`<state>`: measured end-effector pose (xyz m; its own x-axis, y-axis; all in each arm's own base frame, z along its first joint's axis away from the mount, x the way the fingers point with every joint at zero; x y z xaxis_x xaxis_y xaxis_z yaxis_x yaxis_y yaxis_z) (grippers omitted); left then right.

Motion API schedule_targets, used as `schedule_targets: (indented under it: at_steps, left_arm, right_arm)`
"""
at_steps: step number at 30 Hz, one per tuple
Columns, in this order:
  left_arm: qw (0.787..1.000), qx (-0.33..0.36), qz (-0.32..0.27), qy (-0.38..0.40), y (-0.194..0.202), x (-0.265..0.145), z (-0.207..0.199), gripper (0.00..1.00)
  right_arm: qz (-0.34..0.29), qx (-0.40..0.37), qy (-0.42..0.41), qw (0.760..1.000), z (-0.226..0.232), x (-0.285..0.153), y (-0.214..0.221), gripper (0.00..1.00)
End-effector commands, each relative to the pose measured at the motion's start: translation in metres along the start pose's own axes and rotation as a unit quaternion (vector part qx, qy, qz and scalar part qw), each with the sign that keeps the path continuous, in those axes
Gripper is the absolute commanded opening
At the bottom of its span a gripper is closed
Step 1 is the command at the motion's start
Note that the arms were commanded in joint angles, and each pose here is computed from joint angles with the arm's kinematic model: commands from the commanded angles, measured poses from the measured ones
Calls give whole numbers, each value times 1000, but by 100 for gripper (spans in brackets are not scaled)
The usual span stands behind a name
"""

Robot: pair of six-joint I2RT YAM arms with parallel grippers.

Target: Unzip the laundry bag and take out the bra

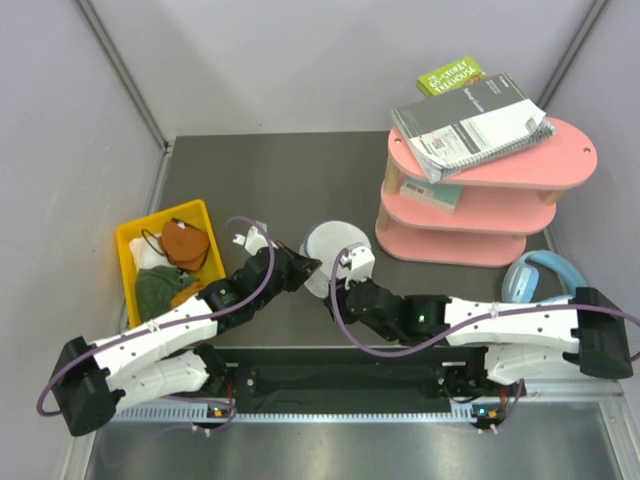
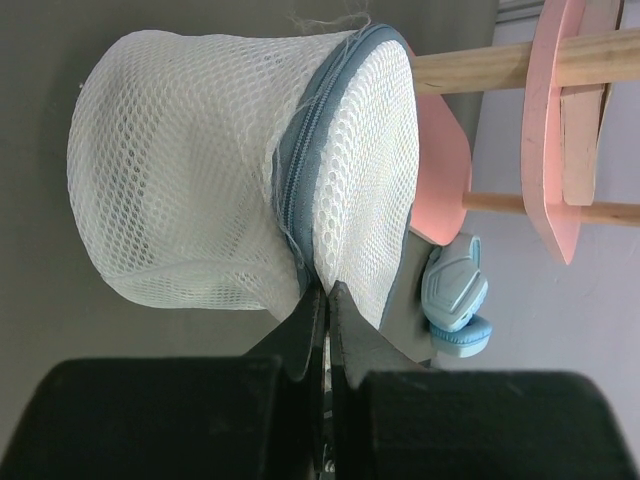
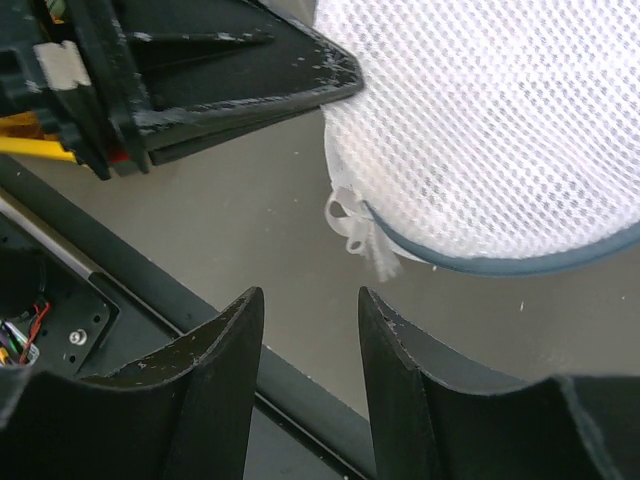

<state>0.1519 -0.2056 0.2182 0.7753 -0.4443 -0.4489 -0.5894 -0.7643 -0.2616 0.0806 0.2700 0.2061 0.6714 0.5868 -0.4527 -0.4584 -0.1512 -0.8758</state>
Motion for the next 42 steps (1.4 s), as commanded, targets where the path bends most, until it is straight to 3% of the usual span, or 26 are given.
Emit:
schedule_targets:
  at_steps: [1, 21, 35, 42]
  left_arm:
    - [1000, -14, -11, 22, -3, -1, -15, 0]
    - [999, -24, 0, 30, -1, -4, -14, 0]
    - [999, -29, 6, 40, 2, -7, -17, 0]
    - [999, -26, 2, 38, 1, -9, -13, 0]
  right_arm:
    - [-20, 6, 19, 1000, 12, 1, -15, 43]
    - [-41, 15, 54, 998, 0, 24, -22, 27]
    - [-37, 18, 79, 996, -9, 39, -21, 22]
    - [-33, 25, 102, 994, -15, 42, -21, 6]
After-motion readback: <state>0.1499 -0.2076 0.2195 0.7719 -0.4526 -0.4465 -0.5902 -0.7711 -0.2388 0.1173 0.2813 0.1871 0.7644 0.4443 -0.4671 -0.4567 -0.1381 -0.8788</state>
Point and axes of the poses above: each gripper's point midway between its finger pads, its own x axis out along the fingers, its own z axis along the line the jaws close on, y = z × x, the point moved 10 cm from there along -x, back along the fingers, and after that the axes turned 6 degrees about -x, right-handed, at the moved point
